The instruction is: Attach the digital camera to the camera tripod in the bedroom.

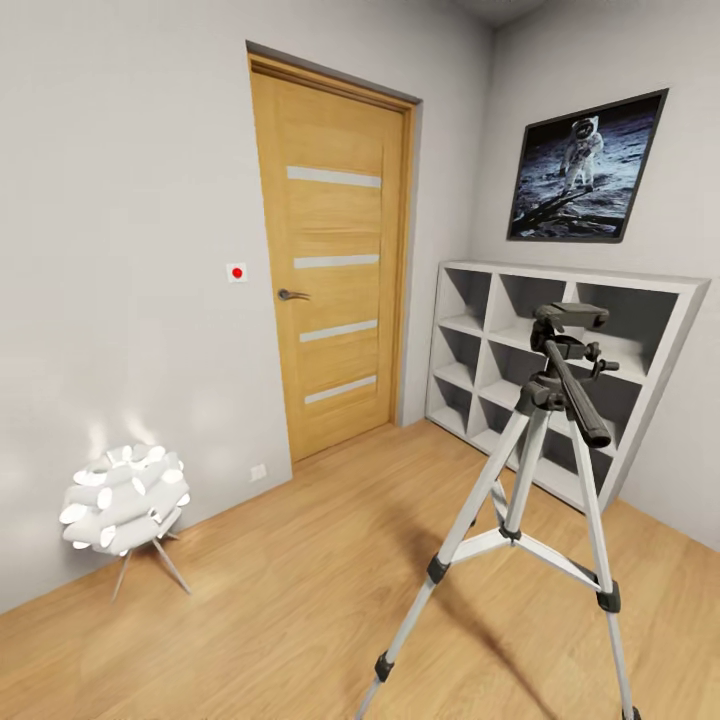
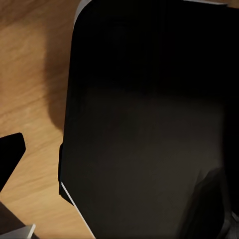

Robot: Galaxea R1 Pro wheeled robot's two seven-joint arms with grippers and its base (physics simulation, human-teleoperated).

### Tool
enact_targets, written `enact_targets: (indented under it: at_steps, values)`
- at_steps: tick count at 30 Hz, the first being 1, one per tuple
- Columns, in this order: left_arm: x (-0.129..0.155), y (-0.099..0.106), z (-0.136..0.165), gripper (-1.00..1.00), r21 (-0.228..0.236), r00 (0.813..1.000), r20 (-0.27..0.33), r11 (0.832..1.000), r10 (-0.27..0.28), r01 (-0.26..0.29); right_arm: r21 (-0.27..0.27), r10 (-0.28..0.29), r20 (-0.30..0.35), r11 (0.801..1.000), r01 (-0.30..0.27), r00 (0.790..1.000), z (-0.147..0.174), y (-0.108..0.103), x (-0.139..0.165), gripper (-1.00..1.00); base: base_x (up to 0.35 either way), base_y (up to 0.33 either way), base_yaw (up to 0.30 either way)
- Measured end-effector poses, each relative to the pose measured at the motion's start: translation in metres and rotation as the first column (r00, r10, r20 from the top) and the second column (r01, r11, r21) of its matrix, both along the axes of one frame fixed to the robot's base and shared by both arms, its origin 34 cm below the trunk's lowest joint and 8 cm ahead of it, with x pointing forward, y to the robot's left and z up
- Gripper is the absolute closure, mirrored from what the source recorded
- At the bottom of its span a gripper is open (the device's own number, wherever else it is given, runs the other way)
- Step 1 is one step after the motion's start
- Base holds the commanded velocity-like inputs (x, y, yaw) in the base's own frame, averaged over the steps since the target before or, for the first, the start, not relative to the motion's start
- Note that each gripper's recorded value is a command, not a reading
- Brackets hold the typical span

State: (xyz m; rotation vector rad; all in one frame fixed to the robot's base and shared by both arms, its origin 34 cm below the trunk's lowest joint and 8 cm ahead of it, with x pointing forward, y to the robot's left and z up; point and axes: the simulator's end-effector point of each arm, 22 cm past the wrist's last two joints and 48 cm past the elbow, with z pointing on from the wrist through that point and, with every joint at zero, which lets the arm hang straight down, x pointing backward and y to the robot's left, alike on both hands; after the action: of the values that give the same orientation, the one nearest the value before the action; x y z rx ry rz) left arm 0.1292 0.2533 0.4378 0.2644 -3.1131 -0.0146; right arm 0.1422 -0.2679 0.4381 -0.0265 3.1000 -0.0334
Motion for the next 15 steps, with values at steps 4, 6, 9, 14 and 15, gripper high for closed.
enact_targets:
  at_steps: [4, 6, 9, 14, 15]
  values:
    - [0.001, -0.002, 0.0, -1.0, -0.003, 1.0, 0.002, 1.0, 0.0, 0.0, 0.0, 0.0, -0.001, 1.0, 0.0, 1.0, 0.0, 0.0, 0.0, -1.0, -0.006, 0.004, 0.0]
    - [0.001, -0.002, 0.0, -1.0, -0.003, 1.0, 0.002, 1.0, 0.0, 0.0, 0.0, 0.0, -0.001, 1.0, 0.0, 1.0, 0.0, 0.0, 0.0, -1.0, -0.001, 0.0, 0.0]
    - [0.001, -0.002, 0.0, -1.0, -0.004, 1.0, 0.003, 1.0, 0.001, -0.001, 0.0, 0.0, -0.001, 1.0, 0.0, 1.0, 0.0, 0.0, 0.0, -1.0, 0.0, 0.0, 0.0]
    - [0.015, -0.002, 0.0, -1.0, -0.003, 0.999, 0.031, 1.0, 0.013, -0.013, -0.002, -0.001, 0.002, 1.0, 0.001, 1.0, 0.0, -0.001, 0.0, -1.0, 0.0, 0.0, 0.0]
    - [0.016, -0.002, 0.0, -1.0, -0.003, 0.999, 0.033, 1.0, 0.016, -0.016, -0.002, -0.001, 0.002, 1.0, 0.001, 1.0, 0.0, -0.001, 0.0, -1.0, 0.0, 0.0, 0.0]
